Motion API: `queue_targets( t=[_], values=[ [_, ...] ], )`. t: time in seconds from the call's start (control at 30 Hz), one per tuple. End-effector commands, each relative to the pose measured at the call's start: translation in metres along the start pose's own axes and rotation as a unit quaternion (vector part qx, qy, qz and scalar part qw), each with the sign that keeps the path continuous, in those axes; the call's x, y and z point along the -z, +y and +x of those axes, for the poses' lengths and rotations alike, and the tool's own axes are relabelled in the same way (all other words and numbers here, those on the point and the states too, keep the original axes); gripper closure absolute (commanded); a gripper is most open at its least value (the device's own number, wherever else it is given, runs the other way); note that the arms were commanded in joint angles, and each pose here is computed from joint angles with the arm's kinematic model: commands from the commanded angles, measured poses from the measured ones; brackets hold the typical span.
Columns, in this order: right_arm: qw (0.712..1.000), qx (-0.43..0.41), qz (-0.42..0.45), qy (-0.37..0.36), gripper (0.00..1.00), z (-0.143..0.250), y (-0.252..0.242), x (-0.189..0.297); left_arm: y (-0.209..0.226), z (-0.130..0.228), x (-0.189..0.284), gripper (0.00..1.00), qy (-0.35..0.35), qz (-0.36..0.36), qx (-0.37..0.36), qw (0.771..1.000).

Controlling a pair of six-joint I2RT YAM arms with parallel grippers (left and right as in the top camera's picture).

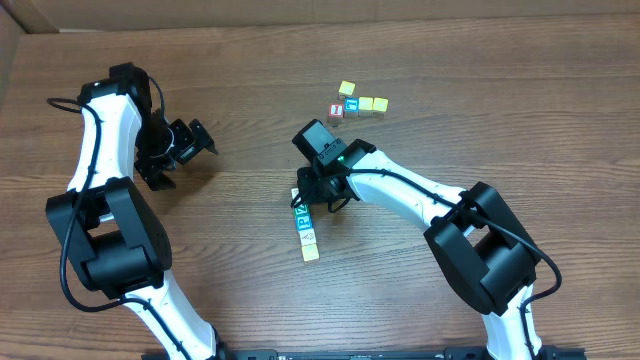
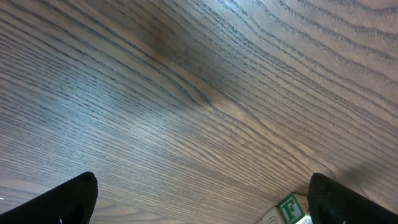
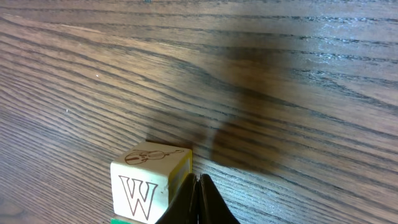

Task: Flip 5 blocks

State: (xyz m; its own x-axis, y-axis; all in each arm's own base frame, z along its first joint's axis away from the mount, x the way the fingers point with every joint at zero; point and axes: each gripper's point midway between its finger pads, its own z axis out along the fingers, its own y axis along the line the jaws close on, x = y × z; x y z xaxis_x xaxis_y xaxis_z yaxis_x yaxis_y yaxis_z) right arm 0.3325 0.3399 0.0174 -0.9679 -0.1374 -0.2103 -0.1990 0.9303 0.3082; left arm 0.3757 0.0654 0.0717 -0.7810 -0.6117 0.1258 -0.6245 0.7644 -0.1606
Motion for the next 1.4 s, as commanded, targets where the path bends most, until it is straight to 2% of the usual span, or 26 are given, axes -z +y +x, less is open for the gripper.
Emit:
queue_targets(
  t=[0.0, 0.77, 0.97, 1.27, 1.37],
  values=[
    [1.0, -0.001, -0.004, 0.0, 0.96, 0.001, 0.003, 0.001, -0.007, -0.002, 0.005, 0.0, -0.009, 0.005, -0.015, 1.0],
    [1.0, 0.009, -0.009, -0.002, 0.96, 0.004, 0.011, 0.0, -0.007, -0.002, 0.005, 0.0, -0.009, 0.005, -0.015, 1.0],
    [1.0, 0.009, 0.013, -0.017, 0.96, -0.003, 0.002, 0.0, -0.007, -0.002, 0.005, 0.0, -0.009, 0.005, -0.015, 1.0],
    [0.998, 0.012, 0.045, -0.047, 0.93, -0.043, -0.01, 0.059, -0.007, -0.002, 0.005, 0.0, -0.009, 0.005, -0.015, 1.0],
    [0.998, 0.002, 0.056, -0.029, 0.92, -0.045, -0.024, 0.085, -0.007, -0.002, 0.005, 0.0, -0.009, 0.005, -0.015, 1.0]
  ],
)
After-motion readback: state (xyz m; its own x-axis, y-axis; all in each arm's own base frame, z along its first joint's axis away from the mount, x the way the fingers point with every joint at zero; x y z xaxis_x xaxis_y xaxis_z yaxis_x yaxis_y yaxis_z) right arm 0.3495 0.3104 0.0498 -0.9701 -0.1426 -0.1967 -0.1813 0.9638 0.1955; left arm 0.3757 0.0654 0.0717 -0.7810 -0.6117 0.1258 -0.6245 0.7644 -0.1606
